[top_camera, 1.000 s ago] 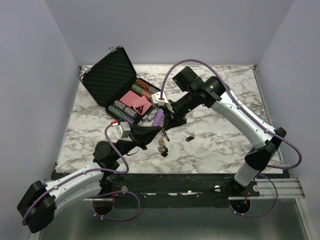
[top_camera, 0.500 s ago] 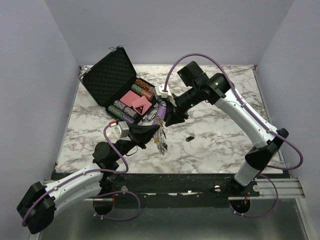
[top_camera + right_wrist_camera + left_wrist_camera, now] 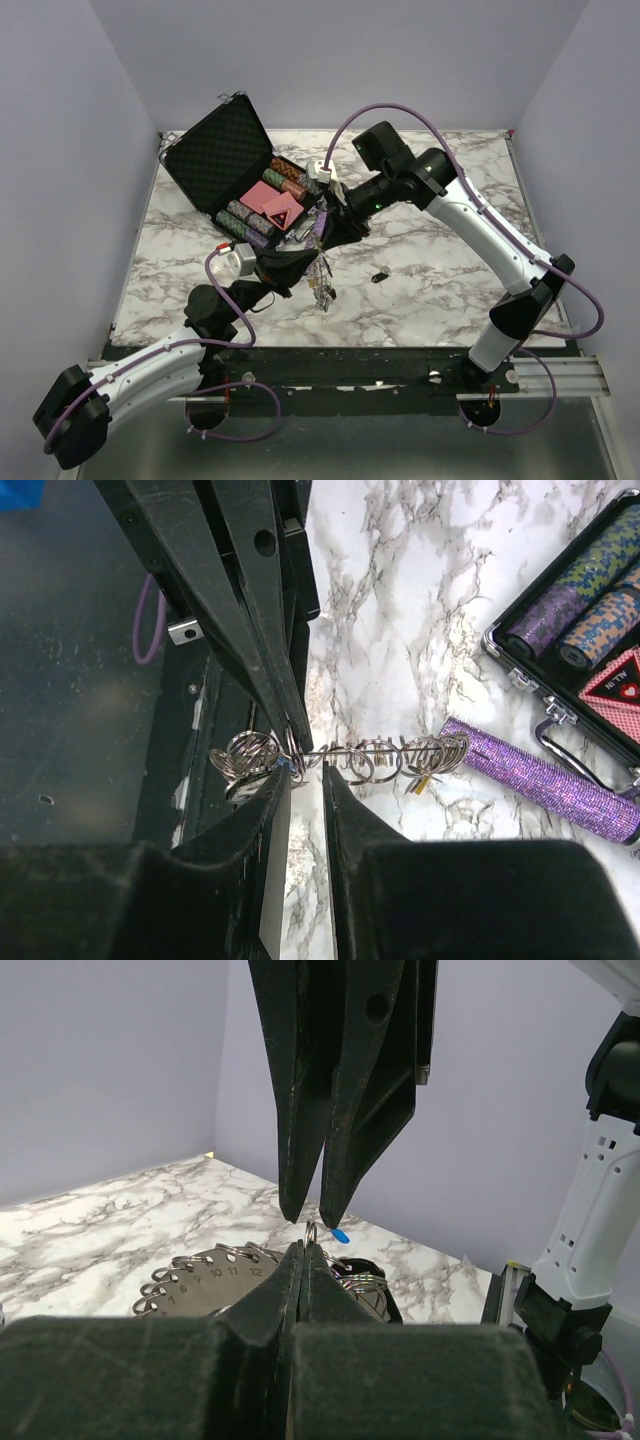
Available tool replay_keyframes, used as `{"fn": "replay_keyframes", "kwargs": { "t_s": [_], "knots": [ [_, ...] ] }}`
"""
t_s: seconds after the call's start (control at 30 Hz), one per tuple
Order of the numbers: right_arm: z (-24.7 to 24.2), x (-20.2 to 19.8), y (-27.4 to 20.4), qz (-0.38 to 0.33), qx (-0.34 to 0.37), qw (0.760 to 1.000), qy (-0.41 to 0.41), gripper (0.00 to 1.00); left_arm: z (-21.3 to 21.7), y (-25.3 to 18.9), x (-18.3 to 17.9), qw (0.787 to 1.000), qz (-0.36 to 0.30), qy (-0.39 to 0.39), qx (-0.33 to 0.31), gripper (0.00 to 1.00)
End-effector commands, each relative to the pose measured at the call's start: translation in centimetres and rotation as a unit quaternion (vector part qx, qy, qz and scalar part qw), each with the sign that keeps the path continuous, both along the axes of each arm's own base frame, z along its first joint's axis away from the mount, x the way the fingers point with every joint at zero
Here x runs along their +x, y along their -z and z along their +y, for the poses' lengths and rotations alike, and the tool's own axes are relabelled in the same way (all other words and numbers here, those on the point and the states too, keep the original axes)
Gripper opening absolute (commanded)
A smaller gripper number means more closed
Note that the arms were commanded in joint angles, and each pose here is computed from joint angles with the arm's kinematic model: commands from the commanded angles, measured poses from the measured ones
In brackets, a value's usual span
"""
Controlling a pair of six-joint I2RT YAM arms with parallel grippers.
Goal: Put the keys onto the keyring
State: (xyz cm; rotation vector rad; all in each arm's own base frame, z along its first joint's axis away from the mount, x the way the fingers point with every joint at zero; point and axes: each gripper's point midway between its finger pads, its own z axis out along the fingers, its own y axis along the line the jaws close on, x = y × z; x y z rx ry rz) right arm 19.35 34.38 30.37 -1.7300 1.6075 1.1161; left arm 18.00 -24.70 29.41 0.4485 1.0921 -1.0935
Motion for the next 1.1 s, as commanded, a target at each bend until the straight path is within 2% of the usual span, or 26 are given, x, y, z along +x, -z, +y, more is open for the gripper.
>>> {"fn": "replay_keyframes", "kwargs": {
  "t_s": [0.0, 0.67, 0.8, 0.87, 1.07],
  "knots": [
    [0.5, -0.4, 0.1, 0.023, 0.011, 1.0, -0.011, 0.26, 0.8, -1.7, -0.2, 0.999, -0.023, -0.011, -0.031, 0.0],
    [0.8, -0.6, 1.4, 0.033, 0.003, 0.999, -0.026, 0.25, 0.8, -2.2, 0.0, 0.999, -0.021, -0.013, -0.042, 0.0],
    [0.9, -0.5, 1.5, 0.033, 0.002, 0.999, -0.028, 0.15, 0.8, -2.3, 0.0, 0.999, -0.02, -0.013, -0.044, 0.0],
    [0.9, -0.6, 1.3, 0.03, 0.006, 0.999, -0.031, 0.02, 0.8, -2.2, 0.0, 0.999, -0.02, -0.012, -0.042, 0.0],
    [0.5, -0.8, 1.1, 0.013, 0.006, 0.999, -0.046, 0.0, 0.6, -1.6, 0.1, 0.999, -0.013, -0.011, -0.03, 0.0]
  ]
}}
